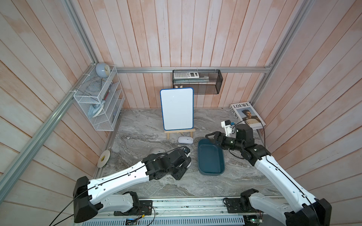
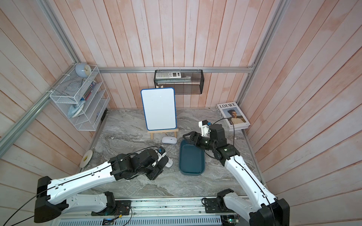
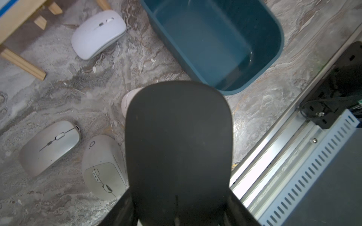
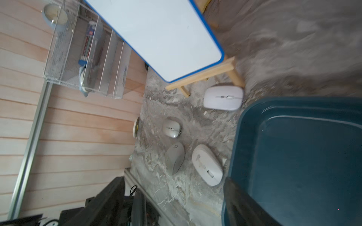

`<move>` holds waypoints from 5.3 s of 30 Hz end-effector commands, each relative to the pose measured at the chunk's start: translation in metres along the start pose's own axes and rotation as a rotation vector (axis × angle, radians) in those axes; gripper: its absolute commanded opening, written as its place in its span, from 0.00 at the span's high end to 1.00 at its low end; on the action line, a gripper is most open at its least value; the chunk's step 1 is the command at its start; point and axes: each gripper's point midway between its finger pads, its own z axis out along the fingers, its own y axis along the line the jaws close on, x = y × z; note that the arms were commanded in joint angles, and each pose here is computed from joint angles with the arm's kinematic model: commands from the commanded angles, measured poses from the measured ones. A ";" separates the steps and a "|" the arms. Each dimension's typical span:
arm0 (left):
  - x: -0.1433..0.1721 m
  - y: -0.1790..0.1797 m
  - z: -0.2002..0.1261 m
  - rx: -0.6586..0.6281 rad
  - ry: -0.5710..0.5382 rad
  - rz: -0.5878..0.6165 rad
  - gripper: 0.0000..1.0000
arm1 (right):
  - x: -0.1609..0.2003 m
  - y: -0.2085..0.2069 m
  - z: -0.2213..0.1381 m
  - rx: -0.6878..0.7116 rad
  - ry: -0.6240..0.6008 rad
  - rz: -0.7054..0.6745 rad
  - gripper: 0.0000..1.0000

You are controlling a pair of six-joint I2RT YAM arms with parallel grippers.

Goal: Put the mouse in the storage box
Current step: Pick up the mouse from the center of the board, then place the mouse in the storage box.

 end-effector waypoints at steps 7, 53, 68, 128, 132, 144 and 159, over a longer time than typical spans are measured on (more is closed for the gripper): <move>-0.026 -0.012 -0.009 0.070 -0.119 0.046 0.57 | 0.084 0.052 0.030 -0.176 0.357 0.049 0.26; -0.021 -0.013 0.007 0.067 -0.099 0.012 0.57 | 0.125 0.043 0.043 -0.173 0.497 0.146 0.71; -0.019 -0.012 0.007 0.068 -0.108 0.005 0.33 | 0.113 0.050 0.049 -0.186 0.441 0.146 0.85; 0.009 0.040 -0.017 -0.048 -0.272 -0.208 0.14 | -0.032 -0.197 0.059 0.386 -0.159 0.207 0.78; 0.010 0.039 -0.014 -0.046 -0.264 -0.208 0.14 | -0.030 -0.198 0.058 0.397 -0.151 0.205 0.73; 0.013 0.038 -0.007 -0.047 -0.235 -0.204 0.14 | -0.023 -0.196 0.043 0.442 -0.151 0.197 0.54; 0.025 0.099 0.009 -0.242 -0.196 -0.473 0.07 | -0.041 -0.143 0.004 0.444 -0.152 0.018 0.49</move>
